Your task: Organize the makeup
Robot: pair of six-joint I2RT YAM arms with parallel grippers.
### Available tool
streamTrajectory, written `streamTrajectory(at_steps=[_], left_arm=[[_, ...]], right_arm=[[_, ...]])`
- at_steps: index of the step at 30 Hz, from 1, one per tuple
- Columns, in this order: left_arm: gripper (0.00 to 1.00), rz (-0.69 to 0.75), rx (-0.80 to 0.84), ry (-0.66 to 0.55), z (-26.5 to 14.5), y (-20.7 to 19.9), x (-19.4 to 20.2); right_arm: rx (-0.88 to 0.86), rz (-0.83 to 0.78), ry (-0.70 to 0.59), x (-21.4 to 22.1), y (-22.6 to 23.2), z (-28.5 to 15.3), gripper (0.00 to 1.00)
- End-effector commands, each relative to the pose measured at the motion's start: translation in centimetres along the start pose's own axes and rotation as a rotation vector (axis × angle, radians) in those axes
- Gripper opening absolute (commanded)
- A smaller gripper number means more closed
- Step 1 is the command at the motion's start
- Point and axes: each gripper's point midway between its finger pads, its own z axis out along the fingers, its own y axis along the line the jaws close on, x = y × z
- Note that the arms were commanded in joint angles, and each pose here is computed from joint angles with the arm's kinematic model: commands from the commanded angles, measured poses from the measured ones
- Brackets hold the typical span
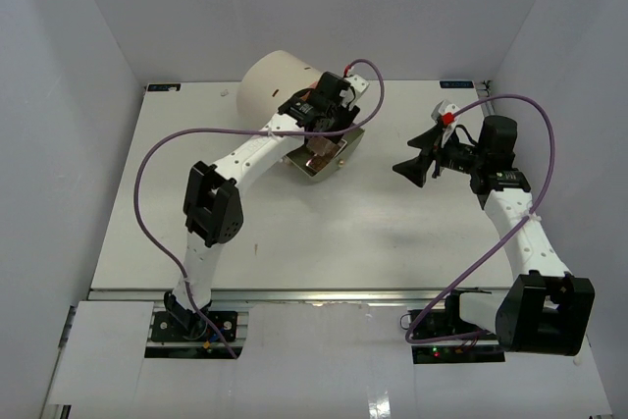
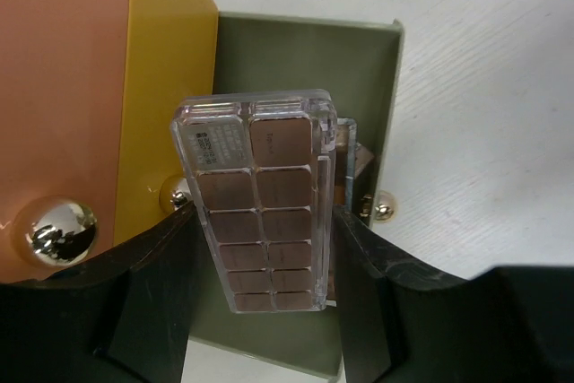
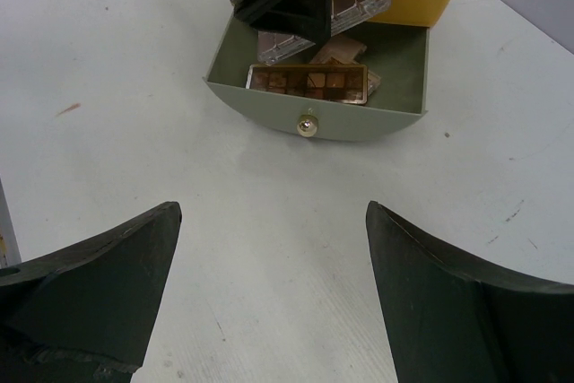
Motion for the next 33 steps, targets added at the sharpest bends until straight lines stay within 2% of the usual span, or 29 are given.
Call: streamTrajectory(at_steps=[1, 9, 12, 18, 33], left_arm=[[0.13, 0.104, -0.141, 0.025, -1.1, 1.8, -0.4], [0.18, 0.150, -0.179, 0.053, 0.0, 1.3, 0.7], [0.18, 0.168, -0.253, 0.056, 0.1, 1.7, 0.9], [0.14, 0.234, -0.340, 0.059, 0.5, 1.0, 1.6], [0.23, 0.297, -0.530, 0.073, 1.6, 1.9, 2.5]], right_arm=[[-0.011, -0.026, -0.008, -0.2, -0.1, 0.0, 0.90], [-0.017, -0.020, -0.004, 0.1, -0.1, 0.1, 0.90], [-0.015, -0.020, -0.004, 0.1, -0.1, 0.1, 0.90], [-0.019, -0.020, -0.005, 0.0, -0.1, 0.1, 0.90], [-0.021, -0.026, -0.007, -0.1, 0.0, 0.0, 0.90]])
